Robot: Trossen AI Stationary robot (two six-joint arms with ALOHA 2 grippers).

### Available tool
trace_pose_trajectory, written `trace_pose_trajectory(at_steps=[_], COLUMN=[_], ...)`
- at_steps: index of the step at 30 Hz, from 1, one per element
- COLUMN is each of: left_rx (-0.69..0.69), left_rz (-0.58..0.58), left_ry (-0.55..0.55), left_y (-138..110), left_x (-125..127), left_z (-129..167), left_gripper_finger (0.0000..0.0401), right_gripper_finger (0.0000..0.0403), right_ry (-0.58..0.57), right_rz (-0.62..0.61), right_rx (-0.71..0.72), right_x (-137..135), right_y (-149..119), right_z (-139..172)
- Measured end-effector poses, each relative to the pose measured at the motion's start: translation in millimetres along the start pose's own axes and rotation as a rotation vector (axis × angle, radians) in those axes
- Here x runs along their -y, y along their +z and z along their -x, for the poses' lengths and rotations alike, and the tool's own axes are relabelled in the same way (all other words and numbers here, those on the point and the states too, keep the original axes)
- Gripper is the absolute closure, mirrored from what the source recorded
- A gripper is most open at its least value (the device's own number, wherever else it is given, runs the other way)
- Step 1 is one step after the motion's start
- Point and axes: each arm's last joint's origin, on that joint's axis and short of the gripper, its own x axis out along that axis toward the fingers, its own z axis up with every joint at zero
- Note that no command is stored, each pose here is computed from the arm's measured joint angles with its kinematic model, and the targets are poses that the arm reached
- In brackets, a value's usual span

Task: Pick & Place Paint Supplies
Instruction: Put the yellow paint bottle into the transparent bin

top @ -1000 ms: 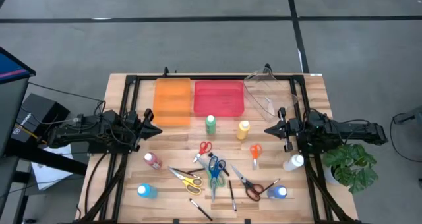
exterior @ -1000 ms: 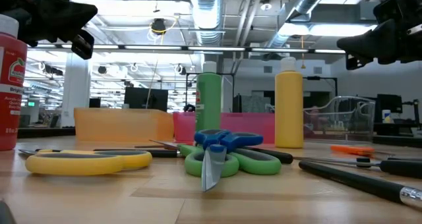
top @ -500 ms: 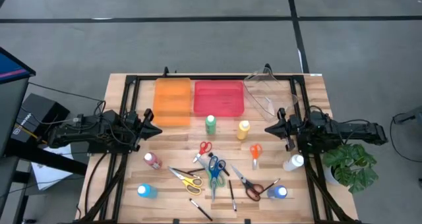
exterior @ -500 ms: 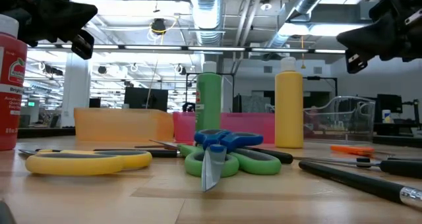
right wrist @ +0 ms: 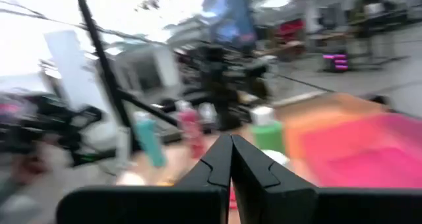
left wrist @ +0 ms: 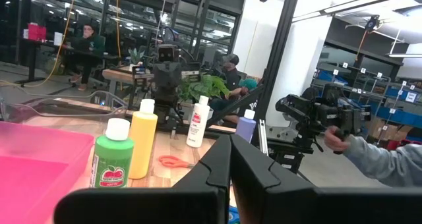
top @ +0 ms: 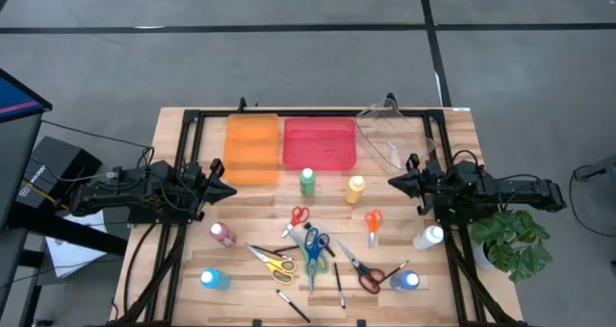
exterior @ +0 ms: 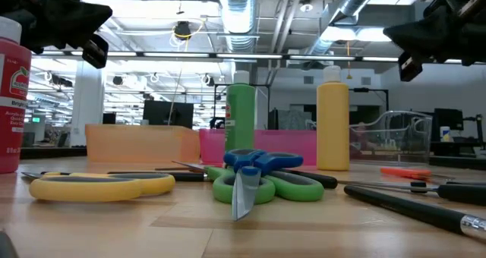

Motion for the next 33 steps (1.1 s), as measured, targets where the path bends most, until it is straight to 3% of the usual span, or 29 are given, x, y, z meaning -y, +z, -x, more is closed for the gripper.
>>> trace_pose_trajectory(at_steps=[4,8,14,18,23,26,30,33], left_rx=[0.000,0.000,0.000,0.000,0.000,0.000,0.000,0.000], left_rz=[0.000,0.000,0.000,0.000,0.000,0.000,0.000,0.000], left_ry=[0.000,0.000,0.000,0.000,0.000,0.000,0.000,0.000], left_y=[0,0,0,0,0,0,0,0], left_x=[0,0,0,0,0,0,0,0], left_z=[0,0,0,0,0,0,0,0], left_gripper_finger=[0.0400,0.0400,0.0400,0.0400,0.0400,0.0400,0.0400,0.0400], right_gripper_finger=[0.0347,0.0272,0.0150,0.0123,0.0156,0.0229,0.0370,0.0388], right_ry=[-0.082,-0.180,-0.284,-0.297,-0.342,-0.340,-0.315,-0.301], right_rz=[0.116,0.229,0.238,0.245,0.267,0.291,0.301,0.302], right_rx=[0.028,0.002,-0.102,-0.148,-0.141,-0.184,-0.259,-0.272], right_x=[0,2,4,3,-1,-2,-2,0], right_y=[9,14,17,21,40,46,40,30], right_z=[0,-4,-18,-34,-60,-77,-97,-108])
